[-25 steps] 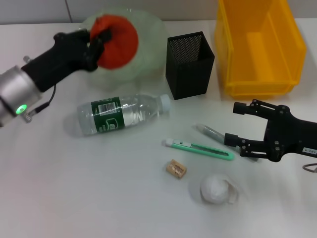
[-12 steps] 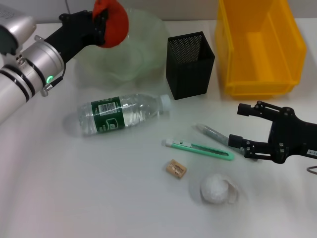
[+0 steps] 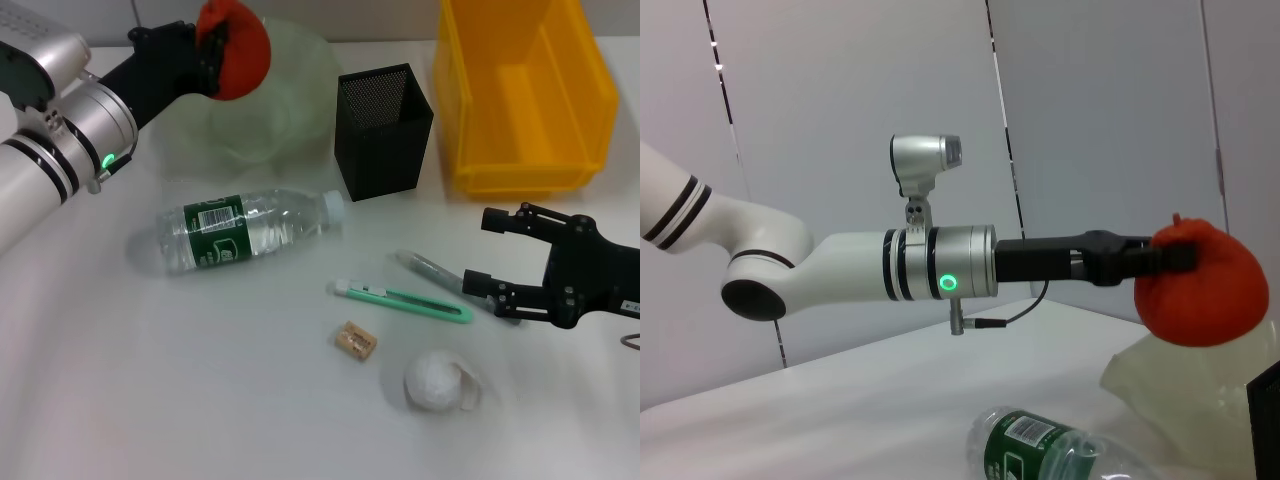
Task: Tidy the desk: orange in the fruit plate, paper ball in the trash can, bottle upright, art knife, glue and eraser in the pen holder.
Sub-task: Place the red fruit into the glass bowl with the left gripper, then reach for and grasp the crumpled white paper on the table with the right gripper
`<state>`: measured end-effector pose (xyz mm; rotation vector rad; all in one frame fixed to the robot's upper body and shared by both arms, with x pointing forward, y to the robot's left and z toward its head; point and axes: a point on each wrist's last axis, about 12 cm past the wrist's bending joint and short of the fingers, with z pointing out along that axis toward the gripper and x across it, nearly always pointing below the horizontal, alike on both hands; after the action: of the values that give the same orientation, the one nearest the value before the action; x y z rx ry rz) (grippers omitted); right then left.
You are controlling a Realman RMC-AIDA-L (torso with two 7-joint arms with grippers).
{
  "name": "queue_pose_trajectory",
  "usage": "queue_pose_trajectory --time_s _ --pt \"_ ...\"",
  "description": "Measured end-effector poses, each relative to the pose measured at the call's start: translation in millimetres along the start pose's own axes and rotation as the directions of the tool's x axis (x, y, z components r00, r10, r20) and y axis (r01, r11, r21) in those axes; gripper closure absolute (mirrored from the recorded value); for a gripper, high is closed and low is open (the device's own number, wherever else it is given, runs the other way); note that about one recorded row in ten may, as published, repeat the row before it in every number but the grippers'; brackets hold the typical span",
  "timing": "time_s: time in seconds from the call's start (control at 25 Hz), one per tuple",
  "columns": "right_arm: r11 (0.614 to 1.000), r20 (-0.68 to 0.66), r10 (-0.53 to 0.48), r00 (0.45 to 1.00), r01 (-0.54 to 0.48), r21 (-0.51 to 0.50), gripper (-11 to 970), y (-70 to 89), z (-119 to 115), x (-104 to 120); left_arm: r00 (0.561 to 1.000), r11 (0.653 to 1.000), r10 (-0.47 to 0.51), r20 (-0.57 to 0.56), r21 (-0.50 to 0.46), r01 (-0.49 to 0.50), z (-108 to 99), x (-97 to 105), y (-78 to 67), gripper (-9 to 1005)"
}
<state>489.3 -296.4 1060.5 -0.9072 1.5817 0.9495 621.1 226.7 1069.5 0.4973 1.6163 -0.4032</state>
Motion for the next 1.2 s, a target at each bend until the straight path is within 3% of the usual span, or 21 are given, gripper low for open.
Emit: queue_pose_trajectory --time_s 0.12,0.32,0.64,0.88,1.2 --pt "1.000 -0.003 -0.003 1.000 0.003 0.001 132 -0.8 -0.1 -0.7 1.000 1.000 0.016 -0.003 0.003 -0.016 -0.1 1.3 -1.7 940" --pt "1.000 -0.005 -0.003 1.000 0.003 0.000 131 -1.8 0.8 -1.8 0.999 1.000 0.029 -0.016 -0.005 -0.029 1.7 4.0 -4.8 755" --pt "1.000 -0.005 -0.005 1.000 0.005 -0.002 132 -2.3 1.6 -2.5 1.000 1.000 0.028 -0.011 -0.006 -0.028 3.3 2.3 -4.8 340" --pt "1.000 -0.004 -0.005 1.000 0.005 -0.002 132 -2.5 1.6 -2.7 1.000 1.000 0.027 -0.010 -0.008 -0.027 3.3 2.2 -4.6 181" --pt "1.000 -0.003 -0.005 1.000 0.005 -0.001 131 -2.5 1.6 -2.8 1.000 1.000 0.019 -0.006 -0.001 -0.019 0.5 3.9 -5.3 181"
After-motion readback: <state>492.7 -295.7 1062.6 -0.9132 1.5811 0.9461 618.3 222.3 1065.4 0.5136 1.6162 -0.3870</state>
